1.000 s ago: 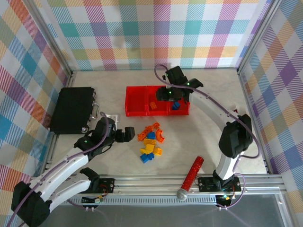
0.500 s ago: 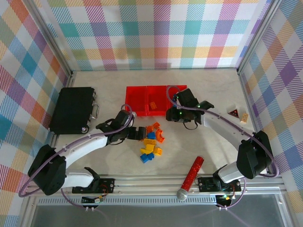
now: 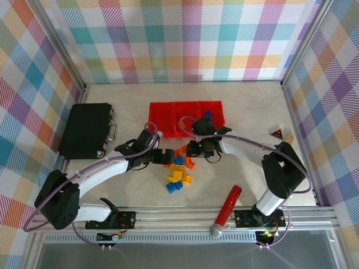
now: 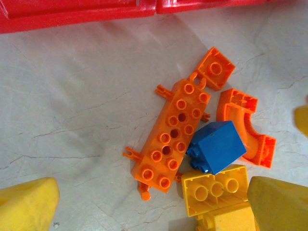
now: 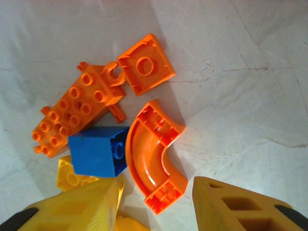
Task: Sort the legos into containers by color
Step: Move the lego to the center of the table.
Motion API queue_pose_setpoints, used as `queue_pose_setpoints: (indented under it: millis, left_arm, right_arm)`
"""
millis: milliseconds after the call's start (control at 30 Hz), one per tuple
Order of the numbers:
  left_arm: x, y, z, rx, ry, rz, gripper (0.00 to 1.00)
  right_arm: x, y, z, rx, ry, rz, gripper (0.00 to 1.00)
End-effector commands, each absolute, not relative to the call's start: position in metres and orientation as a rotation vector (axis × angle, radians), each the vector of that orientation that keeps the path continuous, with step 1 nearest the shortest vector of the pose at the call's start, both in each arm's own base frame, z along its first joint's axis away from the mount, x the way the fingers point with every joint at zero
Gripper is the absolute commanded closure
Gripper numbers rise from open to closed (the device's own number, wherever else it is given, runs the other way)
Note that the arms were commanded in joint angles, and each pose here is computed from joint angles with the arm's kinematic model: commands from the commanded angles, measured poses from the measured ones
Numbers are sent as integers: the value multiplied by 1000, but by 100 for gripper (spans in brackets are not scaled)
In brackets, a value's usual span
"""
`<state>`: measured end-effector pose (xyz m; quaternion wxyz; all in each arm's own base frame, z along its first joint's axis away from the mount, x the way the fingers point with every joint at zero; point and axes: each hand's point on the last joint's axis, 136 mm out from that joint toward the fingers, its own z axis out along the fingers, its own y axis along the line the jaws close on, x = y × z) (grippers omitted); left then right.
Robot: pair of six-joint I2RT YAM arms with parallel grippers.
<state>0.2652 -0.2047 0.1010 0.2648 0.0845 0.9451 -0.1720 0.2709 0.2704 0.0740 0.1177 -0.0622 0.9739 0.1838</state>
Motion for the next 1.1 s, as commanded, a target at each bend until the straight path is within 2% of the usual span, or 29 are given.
queue_pose_setpoints:
  millis: [0, 400, 1067]
  left_arm:
    - [264, -204, 116, 196, 2487, -502, 0]
    - [258, -188, 116, 131, 2465, -495, 0]
    - [257, -180, 112, 99, 2465, -486, 0]
  right_arm:
    - [281, 279, 76, -198, 2836, 526, 57]
    - [277, 282, 50, -223, 2901, 397, 66]
    - [274, 283, 27, -241, 2954, 315, 73]
